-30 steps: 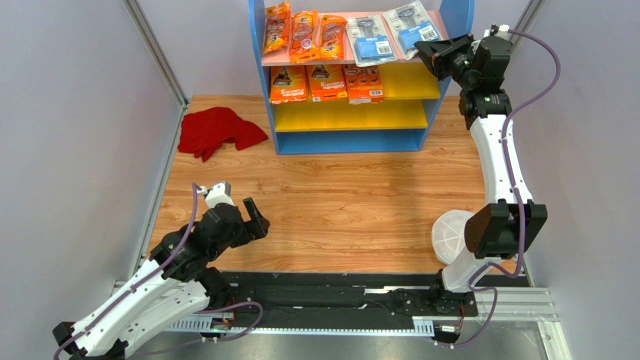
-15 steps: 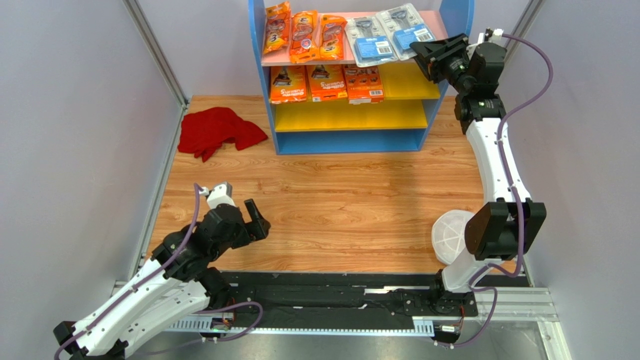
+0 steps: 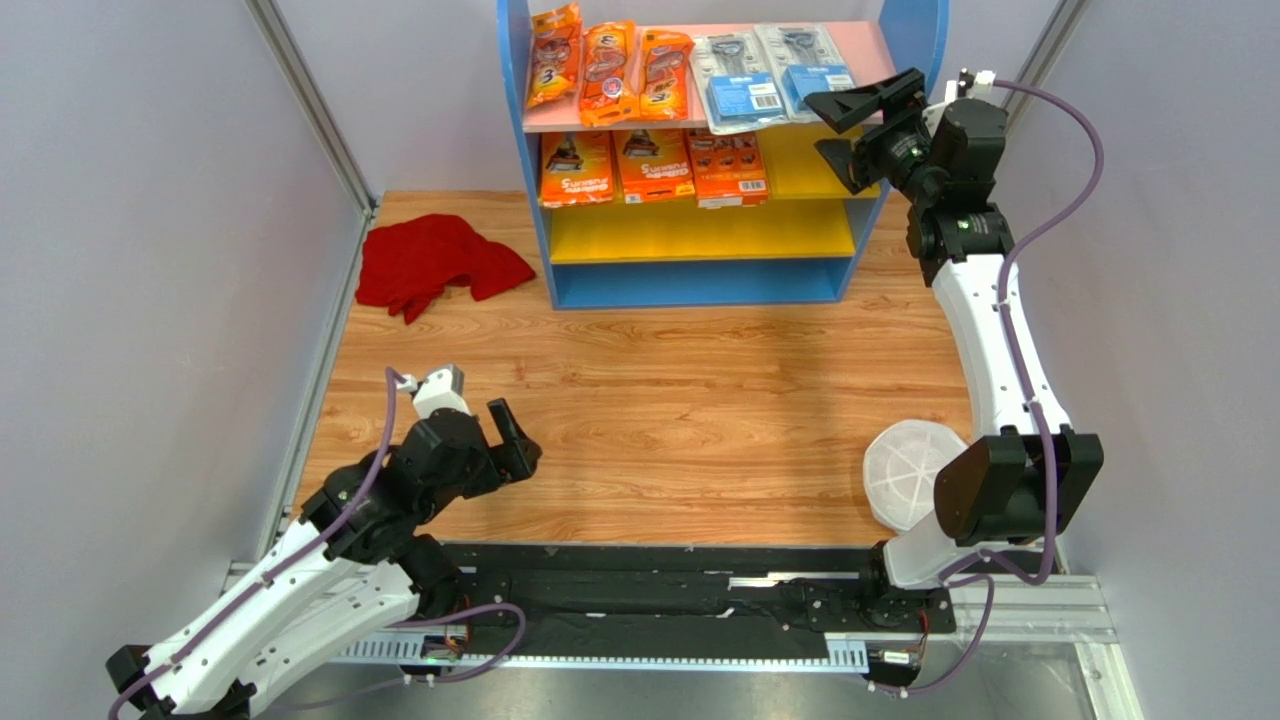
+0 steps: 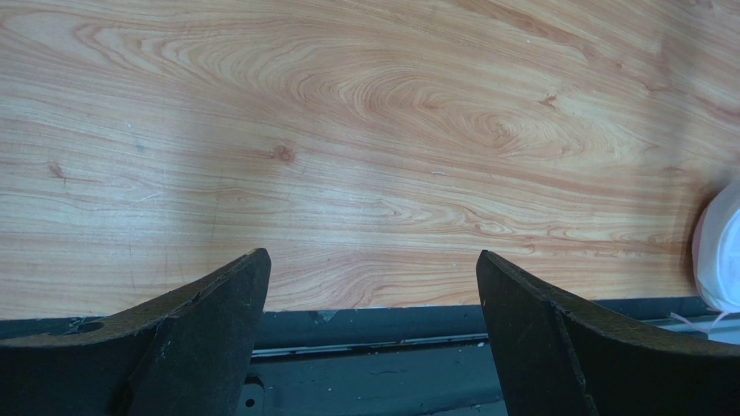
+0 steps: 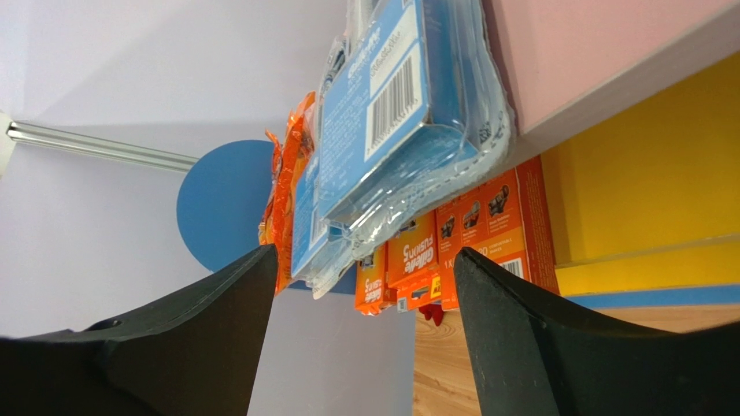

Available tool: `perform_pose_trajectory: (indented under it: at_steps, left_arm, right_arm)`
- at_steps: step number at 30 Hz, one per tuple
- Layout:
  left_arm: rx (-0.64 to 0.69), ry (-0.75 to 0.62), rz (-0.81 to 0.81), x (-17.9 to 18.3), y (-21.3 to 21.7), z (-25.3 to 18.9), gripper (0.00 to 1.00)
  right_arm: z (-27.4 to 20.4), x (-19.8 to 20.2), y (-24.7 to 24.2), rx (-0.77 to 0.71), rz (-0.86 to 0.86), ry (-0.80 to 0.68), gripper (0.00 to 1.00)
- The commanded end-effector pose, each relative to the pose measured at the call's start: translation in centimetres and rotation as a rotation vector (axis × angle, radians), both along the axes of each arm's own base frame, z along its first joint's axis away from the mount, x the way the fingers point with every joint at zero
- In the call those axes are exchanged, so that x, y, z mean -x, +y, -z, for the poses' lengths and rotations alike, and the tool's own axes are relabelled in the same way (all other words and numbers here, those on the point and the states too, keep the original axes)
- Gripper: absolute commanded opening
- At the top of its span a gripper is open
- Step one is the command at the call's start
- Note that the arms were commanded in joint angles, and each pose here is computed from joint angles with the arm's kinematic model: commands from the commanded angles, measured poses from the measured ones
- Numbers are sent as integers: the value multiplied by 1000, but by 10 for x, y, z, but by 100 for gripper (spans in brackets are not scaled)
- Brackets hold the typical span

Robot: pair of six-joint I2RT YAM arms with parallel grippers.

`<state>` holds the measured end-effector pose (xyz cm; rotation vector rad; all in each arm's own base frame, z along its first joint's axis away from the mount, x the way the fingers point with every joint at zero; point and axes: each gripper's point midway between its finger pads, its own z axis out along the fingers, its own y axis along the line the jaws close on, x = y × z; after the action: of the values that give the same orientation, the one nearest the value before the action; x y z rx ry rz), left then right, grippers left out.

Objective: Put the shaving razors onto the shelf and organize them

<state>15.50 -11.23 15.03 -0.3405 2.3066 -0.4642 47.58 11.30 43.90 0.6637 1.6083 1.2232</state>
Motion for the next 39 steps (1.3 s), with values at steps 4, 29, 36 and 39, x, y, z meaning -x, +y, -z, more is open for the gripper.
perform_pose_trajectory:
  at_steps: [4, 29, 36, 39]
  left_arm:
    - [21, -28, 21, -1, -3, -7, 97]
    - [-147, -166, 218, -22, -14, -83, 99]
    - [-199, -124, 246, -34, -26, -100, 99]
    - [-138, -191, 292, -33, -35, -117, 99]
  right_arm:
    - [-16, 24, -1, 51, -6, -41, 81]
    - [160, 205, -41, 550, 21, 224, 98]
    - [226, 268, -56, 604, 53, 348, 100]
    - [232, 277, -57, 610, 49, 365, 100]
